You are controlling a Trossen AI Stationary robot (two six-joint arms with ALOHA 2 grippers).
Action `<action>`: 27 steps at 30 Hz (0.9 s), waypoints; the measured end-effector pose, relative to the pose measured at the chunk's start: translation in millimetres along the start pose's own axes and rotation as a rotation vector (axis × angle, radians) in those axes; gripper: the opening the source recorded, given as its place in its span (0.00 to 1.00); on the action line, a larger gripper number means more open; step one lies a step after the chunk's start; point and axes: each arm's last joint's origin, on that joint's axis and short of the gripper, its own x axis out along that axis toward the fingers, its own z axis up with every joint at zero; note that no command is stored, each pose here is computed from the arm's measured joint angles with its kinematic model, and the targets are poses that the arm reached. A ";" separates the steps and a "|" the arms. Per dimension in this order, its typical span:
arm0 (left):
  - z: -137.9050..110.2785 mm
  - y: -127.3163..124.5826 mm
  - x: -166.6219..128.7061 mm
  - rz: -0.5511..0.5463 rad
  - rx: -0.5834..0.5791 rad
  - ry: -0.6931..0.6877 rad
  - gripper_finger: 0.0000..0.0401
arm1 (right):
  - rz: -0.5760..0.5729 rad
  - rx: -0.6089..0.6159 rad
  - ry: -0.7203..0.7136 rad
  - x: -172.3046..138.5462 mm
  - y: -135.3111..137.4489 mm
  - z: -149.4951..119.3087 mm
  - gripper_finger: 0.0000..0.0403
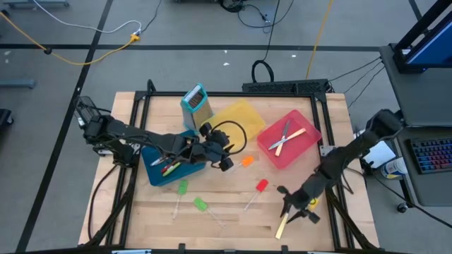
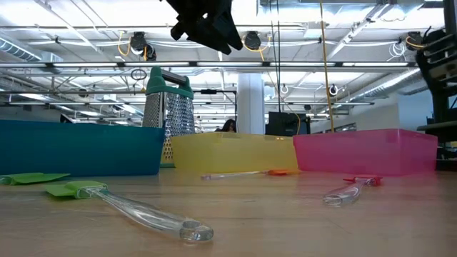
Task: Pick & Place Kitchen Items
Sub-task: Put the yellow table knife into the red bin
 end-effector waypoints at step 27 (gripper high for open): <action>2.3 0.2 0.6 -0.005 -0.064 -0.017 0.44 | -0.125 -0.149 0.292 34.3 5.9 -50.5 0.18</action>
